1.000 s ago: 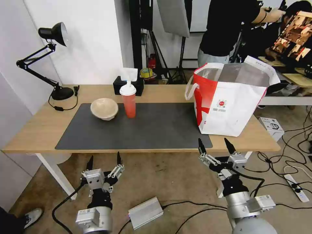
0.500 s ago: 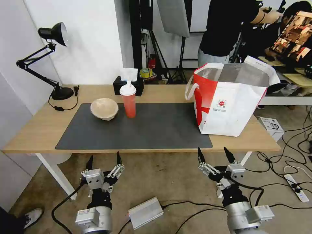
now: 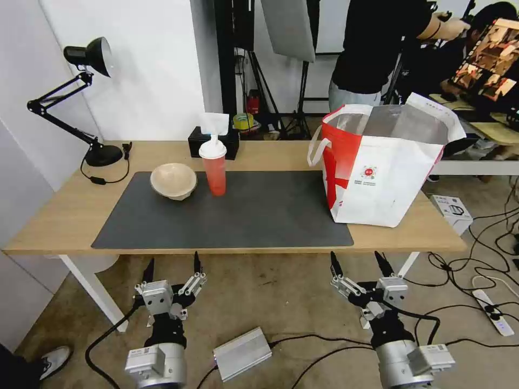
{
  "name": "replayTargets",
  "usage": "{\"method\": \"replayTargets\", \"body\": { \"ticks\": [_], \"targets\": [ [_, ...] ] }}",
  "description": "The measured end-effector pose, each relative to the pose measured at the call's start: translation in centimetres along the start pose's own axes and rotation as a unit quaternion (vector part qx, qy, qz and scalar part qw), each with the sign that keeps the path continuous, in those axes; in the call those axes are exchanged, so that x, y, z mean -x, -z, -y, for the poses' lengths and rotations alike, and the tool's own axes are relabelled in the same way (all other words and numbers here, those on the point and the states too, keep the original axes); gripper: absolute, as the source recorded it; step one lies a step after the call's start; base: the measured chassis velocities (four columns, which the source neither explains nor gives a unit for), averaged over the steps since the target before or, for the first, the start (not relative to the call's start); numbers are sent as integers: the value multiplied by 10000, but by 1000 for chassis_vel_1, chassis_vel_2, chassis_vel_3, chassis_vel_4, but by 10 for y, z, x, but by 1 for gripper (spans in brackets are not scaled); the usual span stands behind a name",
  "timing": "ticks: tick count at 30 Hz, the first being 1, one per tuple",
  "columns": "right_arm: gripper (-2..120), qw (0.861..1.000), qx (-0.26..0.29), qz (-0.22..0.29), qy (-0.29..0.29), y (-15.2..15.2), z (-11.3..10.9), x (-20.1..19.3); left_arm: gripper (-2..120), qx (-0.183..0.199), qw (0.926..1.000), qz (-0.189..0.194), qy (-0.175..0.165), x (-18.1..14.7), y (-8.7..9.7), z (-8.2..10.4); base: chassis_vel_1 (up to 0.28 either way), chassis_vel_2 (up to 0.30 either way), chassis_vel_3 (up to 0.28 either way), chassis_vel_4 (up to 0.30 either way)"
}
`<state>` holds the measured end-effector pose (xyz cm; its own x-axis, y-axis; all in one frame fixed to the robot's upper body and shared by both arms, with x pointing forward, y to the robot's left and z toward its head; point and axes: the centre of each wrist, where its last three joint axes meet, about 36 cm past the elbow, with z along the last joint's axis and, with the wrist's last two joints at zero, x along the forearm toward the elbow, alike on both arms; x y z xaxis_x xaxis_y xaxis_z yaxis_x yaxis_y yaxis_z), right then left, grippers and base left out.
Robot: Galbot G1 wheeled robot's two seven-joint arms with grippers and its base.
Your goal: Pick up the trash from the table and place it into the takeout bag.
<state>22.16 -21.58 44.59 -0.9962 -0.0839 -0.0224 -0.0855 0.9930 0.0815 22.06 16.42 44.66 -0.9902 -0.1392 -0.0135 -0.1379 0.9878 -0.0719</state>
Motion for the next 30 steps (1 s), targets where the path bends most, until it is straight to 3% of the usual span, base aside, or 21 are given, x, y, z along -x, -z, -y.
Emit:
{"method": "replayTargets", "body": {
  "ticks": [22, 30],
  "targets": [
    [100, 10000, 24, 28, 13, -2, 0, 1, 96, 6, 10000, 29, 17, 1, -1, 2, 0, 0, 0, 0],
    [100, 9967, 148, 342, 722, 6, 4, 6, 96, 25, 10000, 47, 38, 2, -2, 1, 0, 0, 0, 0]
  ]
}}
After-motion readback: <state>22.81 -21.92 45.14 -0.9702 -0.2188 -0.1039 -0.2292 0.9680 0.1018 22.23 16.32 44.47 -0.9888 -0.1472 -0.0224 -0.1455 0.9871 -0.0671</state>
